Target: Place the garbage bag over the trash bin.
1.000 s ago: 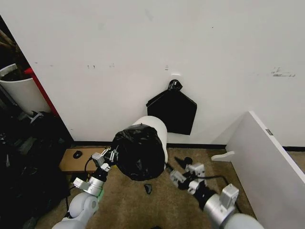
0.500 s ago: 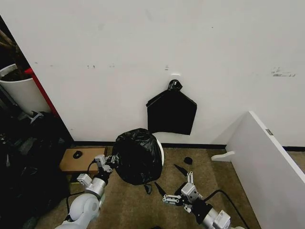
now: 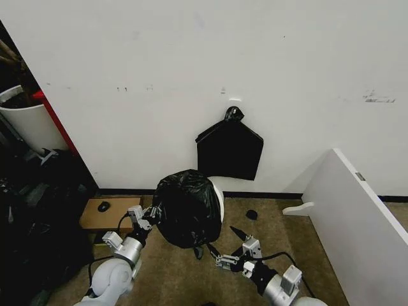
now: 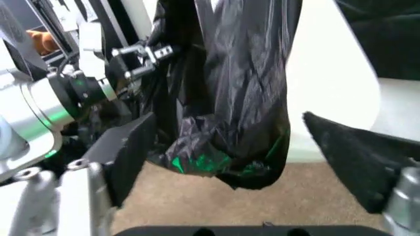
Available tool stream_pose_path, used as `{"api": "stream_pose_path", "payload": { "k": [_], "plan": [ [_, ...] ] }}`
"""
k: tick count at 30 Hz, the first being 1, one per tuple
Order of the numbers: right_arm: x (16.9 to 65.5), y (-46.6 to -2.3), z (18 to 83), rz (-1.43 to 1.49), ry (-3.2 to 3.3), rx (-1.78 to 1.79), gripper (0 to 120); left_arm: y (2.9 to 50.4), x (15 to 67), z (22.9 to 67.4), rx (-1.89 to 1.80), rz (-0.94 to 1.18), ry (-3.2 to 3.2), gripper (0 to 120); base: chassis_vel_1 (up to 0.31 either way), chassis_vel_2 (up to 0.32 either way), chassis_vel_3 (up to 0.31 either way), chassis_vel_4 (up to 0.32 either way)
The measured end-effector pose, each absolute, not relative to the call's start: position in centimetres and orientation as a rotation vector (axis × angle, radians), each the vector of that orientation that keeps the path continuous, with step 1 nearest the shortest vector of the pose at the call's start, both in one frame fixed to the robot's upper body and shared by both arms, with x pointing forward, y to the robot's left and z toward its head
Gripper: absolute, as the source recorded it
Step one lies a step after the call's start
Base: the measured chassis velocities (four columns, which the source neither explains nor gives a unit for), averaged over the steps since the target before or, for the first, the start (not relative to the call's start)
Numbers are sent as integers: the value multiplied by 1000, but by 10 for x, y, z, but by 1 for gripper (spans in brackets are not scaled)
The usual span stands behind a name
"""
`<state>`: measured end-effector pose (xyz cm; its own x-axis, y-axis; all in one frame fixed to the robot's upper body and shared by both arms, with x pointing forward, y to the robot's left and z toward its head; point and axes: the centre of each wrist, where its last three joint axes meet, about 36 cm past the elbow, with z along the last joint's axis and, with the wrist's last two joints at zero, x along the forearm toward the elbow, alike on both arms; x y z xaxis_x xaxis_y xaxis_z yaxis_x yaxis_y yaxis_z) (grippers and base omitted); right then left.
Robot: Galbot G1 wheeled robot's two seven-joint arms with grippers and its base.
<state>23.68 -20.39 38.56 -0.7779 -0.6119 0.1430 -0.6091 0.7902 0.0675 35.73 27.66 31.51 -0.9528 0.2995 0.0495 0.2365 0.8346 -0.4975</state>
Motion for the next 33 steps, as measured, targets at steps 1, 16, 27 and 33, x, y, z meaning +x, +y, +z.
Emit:
{"api": "stream_pose_path", "payload": {
  "k": [1,16,27,33],
  "plan": [
    [238,-204,385,-111,-2787,965,79,276,357,316,-440,765,-2891,0,0,0,0,0],
    [255,-209,372,-221,-2711,998,27,271,349,330,-529,800,-2920,0,0,0,0,0],
    [256,-215,373,-201,-2763,998,2,271,348,325,-537,765,-2923,0,0,0,0,0],
    [255,-217,372,-199,-2771,1002,1,272,345,318,-528,724,-2922,0,0,0,0,0]
  ]
}}
